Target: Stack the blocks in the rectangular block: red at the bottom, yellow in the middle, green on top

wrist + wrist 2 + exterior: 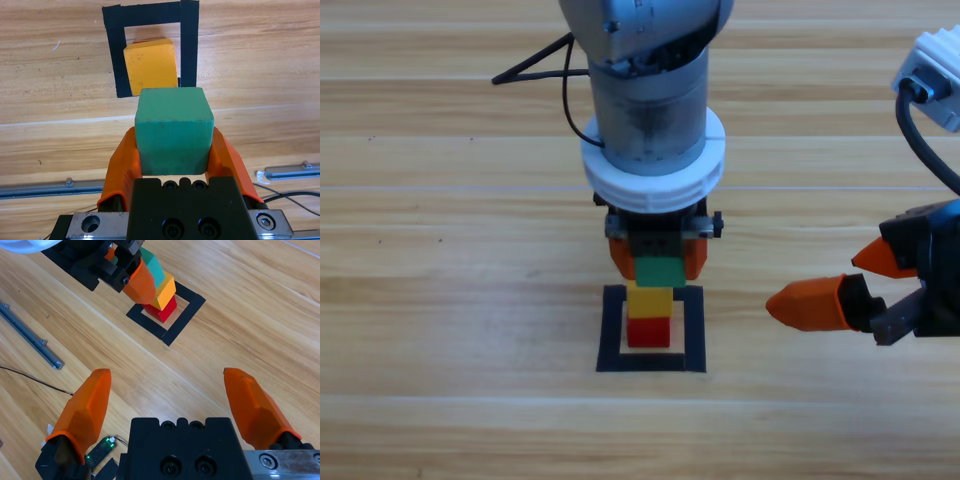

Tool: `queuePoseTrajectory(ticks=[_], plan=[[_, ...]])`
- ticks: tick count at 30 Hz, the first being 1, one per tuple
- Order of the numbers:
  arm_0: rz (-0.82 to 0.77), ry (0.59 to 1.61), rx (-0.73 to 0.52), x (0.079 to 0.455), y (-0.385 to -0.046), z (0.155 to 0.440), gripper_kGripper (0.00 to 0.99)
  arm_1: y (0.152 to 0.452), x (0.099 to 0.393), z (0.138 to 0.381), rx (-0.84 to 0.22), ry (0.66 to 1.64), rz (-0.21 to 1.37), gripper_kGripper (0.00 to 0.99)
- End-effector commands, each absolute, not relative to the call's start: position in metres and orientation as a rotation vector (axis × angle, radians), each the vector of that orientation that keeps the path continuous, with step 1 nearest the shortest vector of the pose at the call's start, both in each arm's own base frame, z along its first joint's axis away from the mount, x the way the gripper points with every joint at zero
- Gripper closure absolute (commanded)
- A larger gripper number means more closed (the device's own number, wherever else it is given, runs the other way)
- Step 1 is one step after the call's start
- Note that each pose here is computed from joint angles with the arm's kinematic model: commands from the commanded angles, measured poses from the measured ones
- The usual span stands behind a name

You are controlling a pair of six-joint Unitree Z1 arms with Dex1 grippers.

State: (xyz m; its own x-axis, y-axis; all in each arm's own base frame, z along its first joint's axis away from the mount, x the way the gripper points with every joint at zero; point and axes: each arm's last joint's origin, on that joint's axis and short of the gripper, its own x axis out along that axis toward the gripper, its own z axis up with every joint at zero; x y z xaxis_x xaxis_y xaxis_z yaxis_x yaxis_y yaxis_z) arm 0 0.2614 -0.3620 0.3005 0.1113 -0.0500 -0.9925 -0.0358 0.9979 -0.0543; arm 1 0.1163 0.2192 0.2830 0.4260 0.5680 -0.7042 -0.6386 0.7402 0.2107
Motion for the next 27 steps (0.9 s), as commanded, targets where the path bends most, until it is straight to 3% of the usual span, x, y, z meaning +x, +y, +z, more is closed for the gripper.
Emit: queuePoseTrajectory(ticks=[1,27], plan=[[0.021,1.494,-0.012,0.272,-0.365,0.275,0.923,0.211,0.119,0.284,-0.090,0.839,0.715,0.001],[0.043,1.539,0.002,0.303,-0.350,0.256,0.923,0.213,0.121,0.281,-0.097,0.847,0.712,0.001]])
